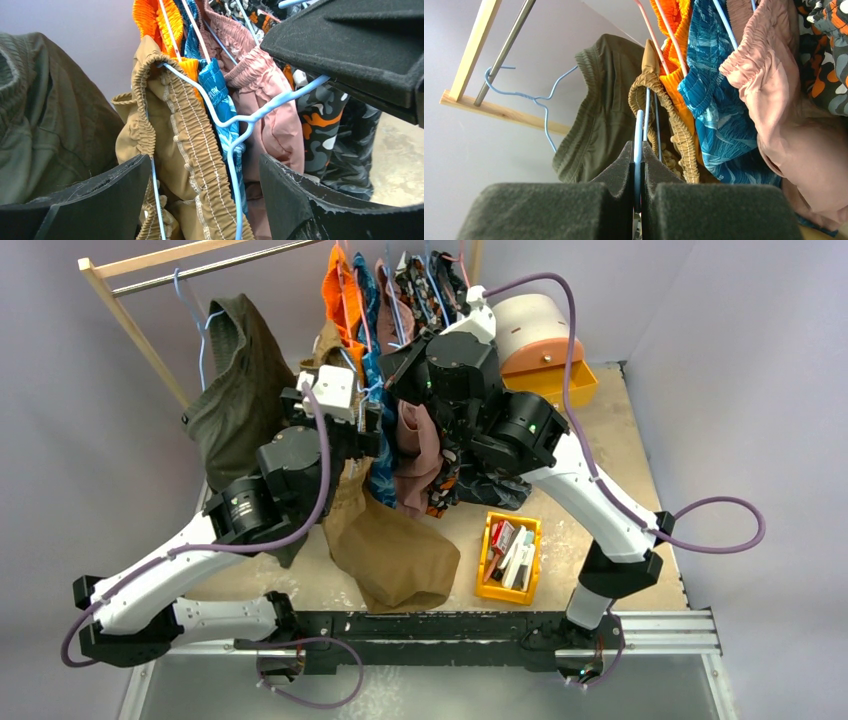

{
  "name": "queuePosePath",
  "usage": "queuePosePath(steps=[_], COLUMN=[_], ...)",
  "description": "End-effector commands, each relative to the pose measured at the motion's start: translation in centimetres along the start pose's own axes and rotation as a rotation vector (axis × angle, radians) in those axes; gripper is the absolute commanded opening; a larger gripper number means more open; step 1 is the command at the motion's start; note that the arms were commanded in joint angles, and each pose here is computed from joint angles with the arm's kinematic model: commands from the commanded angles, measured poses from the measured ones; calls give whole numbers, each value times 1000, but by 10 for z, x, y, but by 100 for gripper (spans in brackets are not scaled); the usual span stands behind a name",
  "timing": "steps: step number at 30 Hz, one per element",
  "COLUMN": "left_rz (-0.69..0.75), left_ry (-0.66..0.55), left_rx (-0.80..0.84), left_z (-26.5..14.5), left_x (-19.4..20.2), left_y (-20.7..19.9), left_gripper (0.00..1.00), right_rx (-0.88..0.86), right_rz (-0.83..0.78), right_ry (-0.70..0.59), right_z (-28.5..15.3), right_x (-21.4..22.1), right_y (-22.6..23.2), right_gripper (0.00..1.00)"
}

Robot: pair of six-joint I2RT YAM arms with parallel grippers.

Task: Place the shorts on the hanger
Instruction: Adjust the hanger on the clothesline.

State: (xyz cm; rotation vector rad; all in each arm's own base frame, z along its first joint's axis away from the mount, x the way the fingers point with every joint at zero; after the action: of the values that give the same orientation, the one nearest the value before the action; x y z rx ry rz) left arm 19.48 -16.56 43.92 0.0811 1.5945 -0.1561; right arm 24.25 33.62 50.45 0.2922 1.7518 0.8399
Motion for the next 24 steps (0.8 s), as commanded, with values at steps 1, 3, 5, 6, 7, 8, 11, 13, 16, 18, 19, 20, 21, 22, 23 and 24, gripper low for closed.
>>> queuePosePath(steps=[1,3,5,6,7,8,11,13,16,18,19,20,21,22,23,24], left_rz=[51,88,137,155,171,182,217,236,239,234,232,233,231,230,227,221], left_ry=[-50,-49,-44,-44,-44,-44,-37,-30,-30,-33,-35,-36,-38,-39,-40,-43], left_rx=[-46,-60,-77,-78,-80,-81,-94,-103,-111,-115,-118,-120,-119,-119,-116,-115], left_z=[2,3,2,1,1,1,2,3,3,3,3,3,3,3,2,1], left_x=[-18,-19,-18,-17,-17,-16,-12,-8,-5,-4,-4,-3,-3,-2,-1,-1], left_y=[3,1,-2,-5,-7,-9,-14,-14,-13,-12,-12,-12,-11,-11,-11,-9], left_gripper=[77,75,72,70,67,64,51,43,27,14,7,0,0,0,0,0], right_rx=[-41,-42,-46,-47,-51,-52,-57,-62,-70,-75,-81,-87,-94,-102,-110,-119], right_rz=[96,98,99,100,99,100,101,99,98,95,96,94,94,91,90,86], right_ry=[-52,-47,-41,-39,-35,-35,-32,-28,-23,-19,-17,-12,-9,-6,-4,0], right_z=[-7,-7,-6,-6,-6,-6,-5,-6,-6,-6,-6,-6,-7,-7,-8,-8], right_x=[-18,-17,-16,-15,-14,-14,-14,-13,-12,-11,-11,-10,-10,-10,-9,-9], right_y=[13,13,14,15,15,15,16,17,18,18,18,19,20,21,22,22], right_gripper=[0,0,0,0,0,0,0,0,0,0,0,0,0,0,0,0])
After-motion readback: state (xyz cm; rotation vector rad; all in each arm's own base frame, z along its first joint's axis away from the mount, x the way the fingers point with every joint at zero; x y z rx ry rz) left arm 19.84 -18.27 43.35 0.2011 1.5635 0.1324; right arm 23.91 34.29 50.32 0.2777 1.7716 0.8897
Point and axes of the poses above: each gripper's point midway between its finger pads, its own z axis out along the fingers, its own y axis along the line the jaws close on, x = y × z, the point moved 6 cm from there along -z, back along the fingers, and after that the axes turned 5 degrees about -z, right-handed, at the moved point
